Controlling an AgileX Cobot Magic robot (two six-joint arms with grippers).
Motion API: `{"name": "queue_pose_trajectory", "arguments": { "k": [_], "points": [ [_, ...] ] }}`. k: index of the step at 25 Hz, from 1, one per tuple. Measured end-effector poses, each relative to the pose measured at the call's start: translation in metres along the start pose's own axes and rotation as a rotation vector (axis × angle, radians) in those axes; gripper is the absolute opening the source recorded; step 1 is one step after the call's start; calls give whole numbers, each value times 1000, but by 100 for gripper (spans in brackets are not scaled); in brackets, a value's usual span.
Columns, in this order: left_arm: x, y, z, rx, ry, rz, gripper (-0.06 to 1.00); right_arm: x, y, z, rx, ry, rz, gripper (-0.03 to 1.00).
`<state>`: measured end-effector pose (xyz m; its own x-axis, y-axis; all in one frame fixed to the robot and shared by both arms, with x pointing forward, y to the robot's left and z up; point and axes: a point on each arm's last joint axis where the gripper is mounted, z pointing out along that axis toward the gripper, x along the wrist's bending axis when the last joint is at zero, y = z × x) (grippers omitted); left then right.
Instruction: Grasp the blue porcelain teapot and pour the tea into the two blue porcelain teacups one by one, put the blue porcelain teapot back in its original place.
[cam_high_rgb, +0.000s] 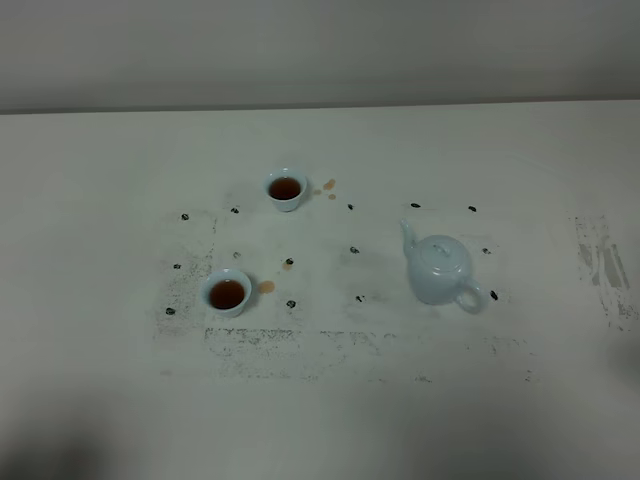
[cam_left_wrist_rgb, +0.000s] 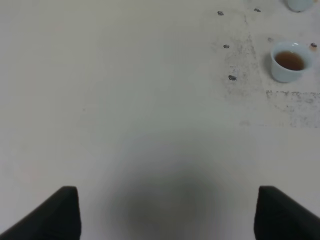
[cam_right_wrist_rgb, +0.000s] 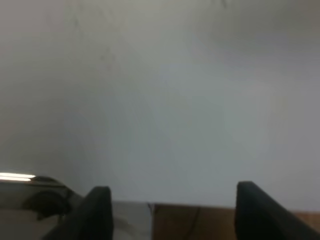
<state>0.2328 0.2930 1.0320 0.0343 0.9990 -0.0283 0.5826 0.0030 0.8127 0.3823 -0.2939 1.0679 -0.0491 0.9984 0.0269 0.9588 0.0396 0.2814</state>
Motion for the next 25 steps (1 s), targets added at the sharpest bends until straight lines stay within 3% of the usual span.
{"name": "queue_pose_trajectory", "arguments": {
  "k": [6,10,19,25],
  "points": [
    [0,0,0,0,0,0,68,-1,-65,11,-108,-29,32,53],
    [0,0,0,0,0,0,68,-1,-80,-4,-349,-42,24,53],
    [0,0,0,0,0,2,68,4,-144,-36,-785,-33,16,53],
    [0,0,0,0,0,2,68,4,-151,-31,-803,-30,15,53]
  ]
}}
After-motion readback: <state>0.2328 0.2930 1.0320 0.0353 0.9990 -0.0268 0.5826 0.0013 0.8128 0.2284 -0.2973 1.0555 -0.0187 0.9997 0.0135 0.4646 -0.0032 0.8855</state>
